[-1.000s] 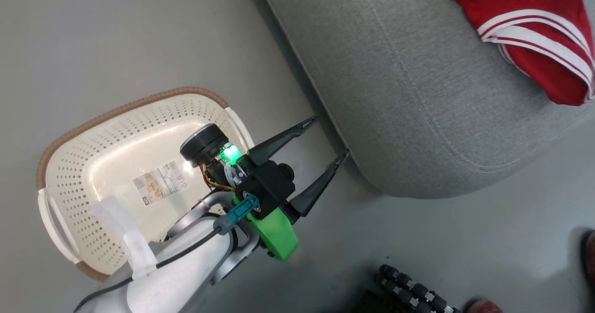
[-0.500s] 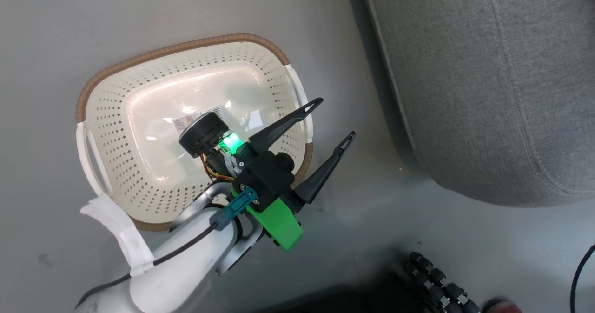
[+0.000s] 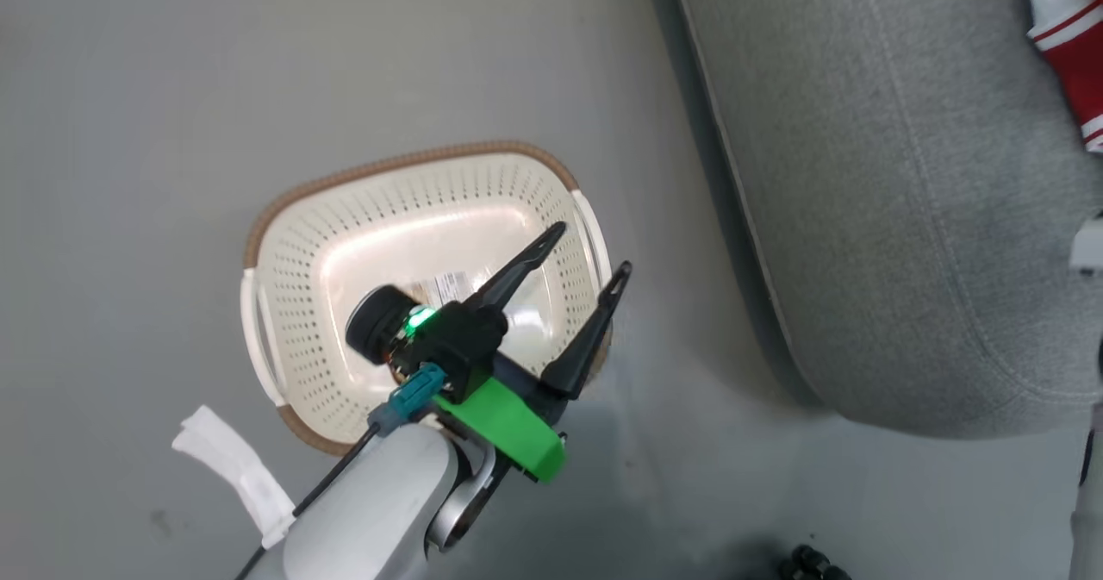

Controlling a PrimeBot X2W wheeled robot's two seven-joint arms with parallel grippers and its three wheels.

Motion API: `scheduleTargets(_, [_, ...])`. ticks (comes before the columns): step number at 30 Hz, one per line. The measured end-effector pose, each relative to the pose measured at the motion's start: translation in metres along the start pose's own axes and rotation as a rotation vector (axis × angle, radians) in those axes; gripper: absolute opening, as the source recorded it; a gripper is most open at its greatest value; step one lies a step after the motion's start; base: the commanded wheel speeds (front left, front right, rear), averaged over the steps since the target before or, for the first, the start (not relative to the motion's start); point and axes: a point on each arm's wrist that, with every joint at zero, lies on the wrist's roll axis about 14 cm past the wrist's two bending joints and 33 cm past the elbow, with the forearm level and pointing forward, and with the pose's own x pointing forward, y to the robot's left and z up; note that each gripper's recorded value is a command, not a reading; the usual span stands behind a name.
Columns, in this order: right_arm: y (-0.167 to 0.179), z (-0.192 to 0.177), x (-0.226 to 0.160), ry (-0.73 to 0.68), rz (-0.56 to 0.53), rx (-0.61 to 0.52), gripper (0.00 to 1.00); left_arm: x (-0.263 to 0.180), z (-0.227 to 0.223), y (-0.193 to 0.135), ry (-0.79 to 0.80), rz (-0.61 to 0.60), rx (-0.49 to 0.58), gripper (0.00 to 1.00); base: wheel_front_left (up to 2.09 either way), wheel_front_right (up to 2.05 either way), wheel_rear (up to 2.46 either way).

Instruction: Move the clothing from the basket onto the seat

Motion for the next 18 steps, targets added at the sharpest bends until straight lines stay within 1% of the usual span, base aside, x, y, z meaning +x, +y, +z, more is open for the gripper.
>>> scheduleTargets(3, [0.003,0.008,-0.019,0.008,0.019,0.023,1.00,-0.011,0.021,0.005,-0.051,0.088,0.004,1.00,0.00,0.00,0.00])
scheduleTargets(6, [0.018,0.011,-0.037,0.028,0.067,0.058,1.00,-0.026,0.050,0.010,-0.133,0.173,0.017,1.00,0.00,0.00,0.00])
scheduleTargets(11, [0.046,0.024,-0.060,0.026,0.160,0.111,1.00,-0.065,0.082,0.024,-0.225,0.330,0.065,1.00,0.00,0.00,0.00])
scheduleTargets(12, [0.058,0.031,-0.071,0.022,0.199,0.140,1.00,-0.083,0.094,0.027,-0.260,0.379,0.094,1.00,0.00,0.00,0.00])
scheduleTargets(16, [0.084,0.041,-0.096,0.021,0.288,0.199,1.00,-0.120,0.117,0.031,-0.338,0.474,0.134,1.00,0.00,0.00,0.00])
scheduleTargets(18, [0.090,0.046,-0.108,0.019,0.314,0.227,1.00,-0.140,0.132,0.031,-0.386,0.517,0.172,1.00,0.00,0.00,0.00])
